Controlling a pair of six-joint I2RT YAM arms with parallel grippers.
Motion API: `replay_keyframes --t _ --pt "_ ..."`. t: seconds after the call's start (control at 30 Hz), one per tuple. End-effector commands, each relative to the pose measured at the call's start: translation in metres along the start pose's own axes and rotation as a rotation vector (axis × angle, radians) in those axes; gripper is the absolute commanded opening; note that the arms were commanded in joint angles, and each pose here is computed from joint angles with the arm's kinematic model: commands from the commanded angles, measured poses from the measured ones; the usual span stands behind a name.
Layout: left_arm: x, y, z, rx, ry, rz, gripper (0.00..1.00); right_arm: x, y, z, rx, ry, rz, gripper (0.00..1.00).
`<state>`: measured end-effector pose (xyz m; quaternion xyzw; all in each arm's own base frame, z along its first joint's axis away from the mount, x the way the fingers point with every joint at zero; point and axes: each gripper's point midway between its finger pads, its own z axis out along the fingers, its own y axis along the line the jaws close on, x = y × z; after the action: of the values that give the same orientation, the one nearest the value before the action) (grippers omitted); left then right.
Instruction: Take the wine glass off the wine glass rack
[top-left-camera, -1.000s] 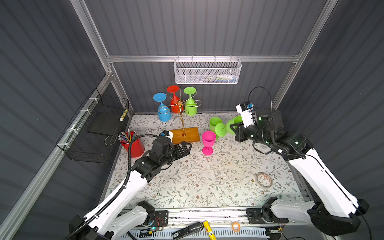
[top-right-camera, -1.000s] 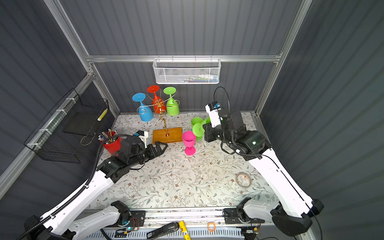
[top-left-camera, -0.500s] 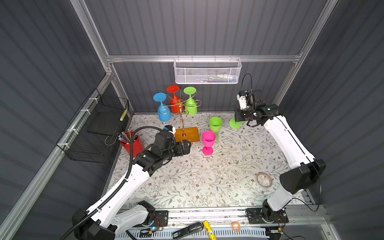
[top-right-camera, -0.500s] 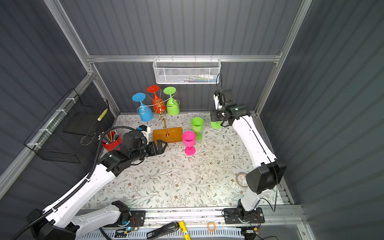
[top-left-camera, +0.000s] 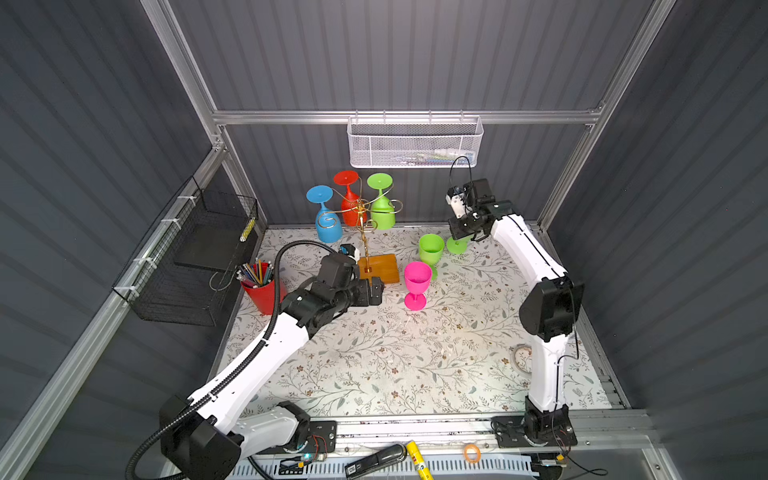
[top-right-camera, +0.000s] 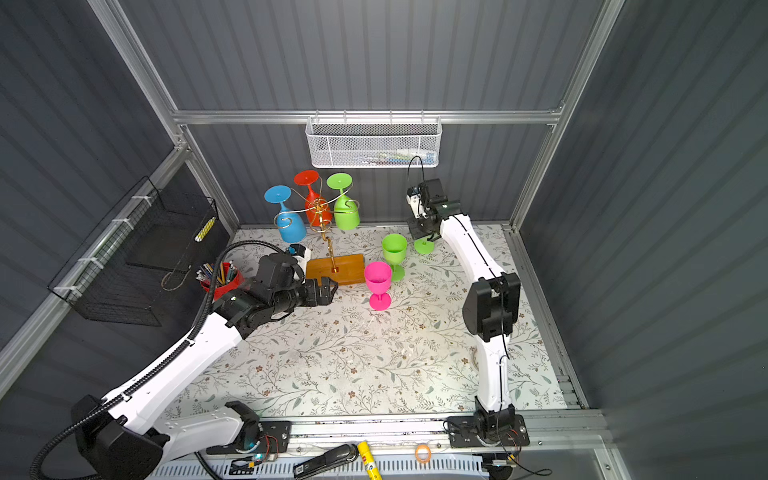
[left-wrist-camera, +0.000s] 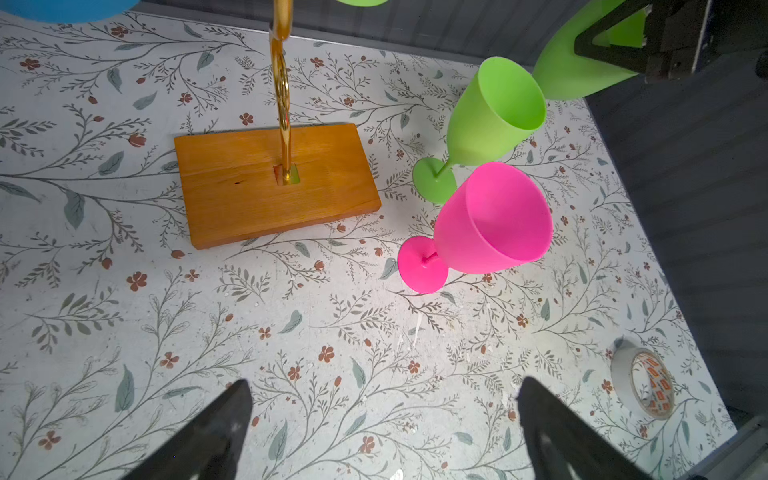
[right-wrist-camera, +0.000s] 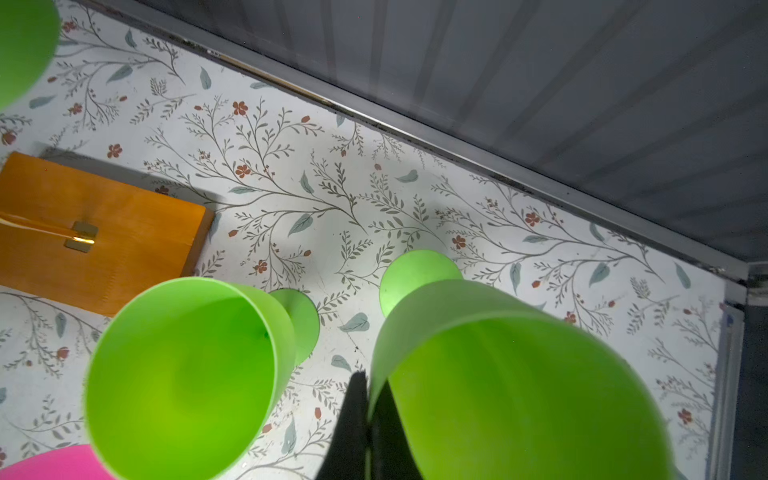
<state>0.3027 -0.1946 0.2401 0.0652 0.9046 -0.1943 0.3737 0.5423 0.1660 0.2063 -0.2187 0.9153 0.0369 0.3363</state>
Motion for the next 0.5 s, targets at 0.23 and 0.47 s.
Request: replay_keyframes --t 0.23,0.47 --pt "-0.014 -0.007 0.004 0.009 -0.004 0.023 1.00 -0.013 0.014 0.019 -0.102 -0.041 -0.146 0.00" --pt "-0.012 -0.007 0.011 0.012 0.002 0.016 1.00 -0.008 0.021 0.032 -0.137 -0.031 -0.164 0.00"
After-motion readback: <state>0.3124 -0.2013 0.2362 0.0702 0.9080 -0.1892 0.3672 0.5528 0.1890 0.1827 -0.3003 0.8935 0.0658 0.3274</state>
